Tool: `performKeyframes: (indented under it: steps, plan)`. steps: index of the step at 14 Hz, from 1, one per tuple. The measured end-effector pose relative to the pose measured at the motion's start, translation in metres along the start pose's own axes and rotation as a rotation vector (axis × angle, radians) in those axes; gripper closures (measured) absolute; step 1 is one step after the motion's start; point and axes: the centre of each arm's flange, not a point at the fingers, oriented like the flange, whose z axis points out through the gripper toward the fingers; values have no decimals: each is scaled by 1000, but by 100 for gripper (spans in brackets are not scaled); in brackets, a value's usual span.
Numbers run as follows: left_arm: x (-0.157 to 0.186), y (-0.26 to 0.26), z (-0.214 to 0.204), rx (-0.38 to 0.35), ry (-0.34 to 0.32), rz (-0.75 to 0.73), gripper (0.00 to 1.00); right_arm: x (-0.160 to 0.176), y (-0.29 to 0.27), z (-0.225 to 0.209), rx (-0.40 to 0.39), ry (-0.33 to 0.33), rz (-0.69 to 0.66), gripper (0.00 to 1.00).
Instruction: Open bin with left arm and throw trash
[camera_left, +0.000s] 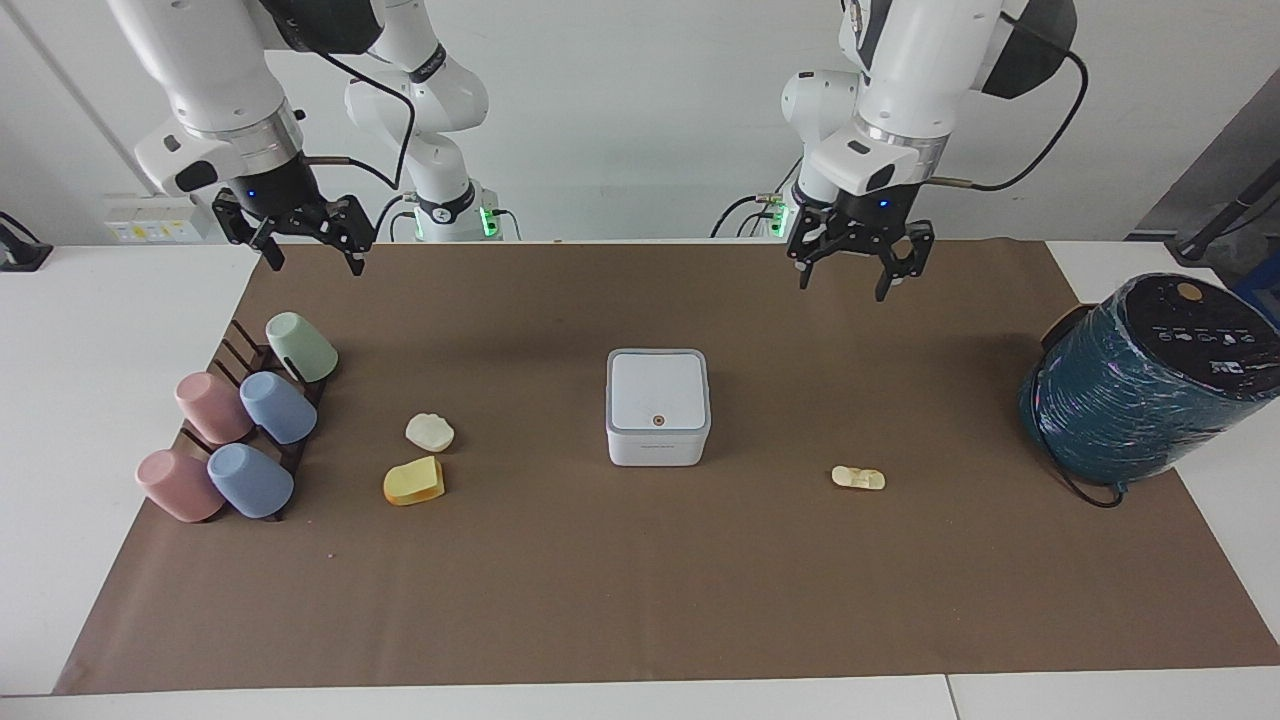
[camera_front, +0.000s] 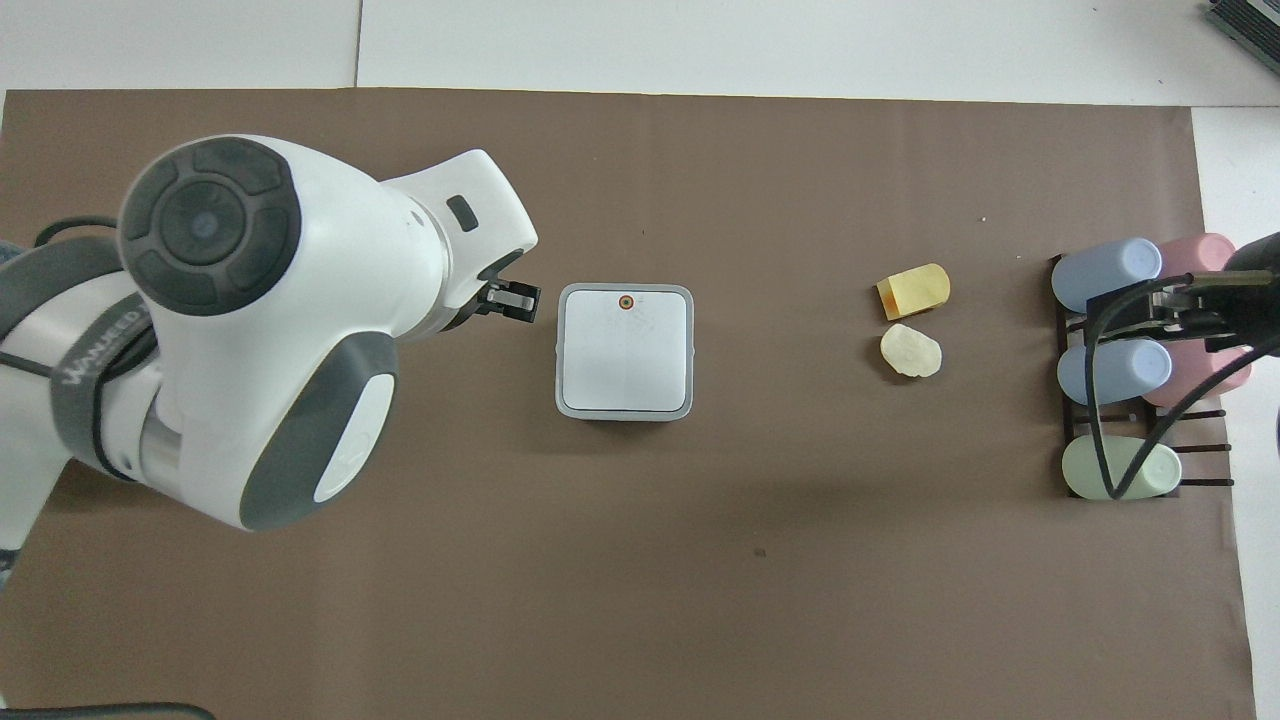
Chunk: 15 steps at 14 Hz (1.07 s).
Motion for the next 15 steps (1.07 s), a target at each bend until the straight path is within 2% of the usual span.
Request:
performKeyframes:
  steps: [1, 3, 7, 10, 15]
  plan:
    - [1, 9, 14, -7, 11, 11, 79, 0, 0, 0, 0, -1, 0, 0]
    - [4, 27, 38, -26, 49, 19, 99, 1, 0, 2, 1, 5, -1, 0]
    - [2, 43, 67, -57, 140, 21, 99, 8, -13, 24, 5, 41, -16, 0]
    - [-2, 49, 91, -62, 132, 29, 99, 15, -43, 69, 14, 79, -7, 0]
    - [-3, 63, 135, -74, 119, 37, 99, 40, -80, 166, 30, 92, -31, 0]
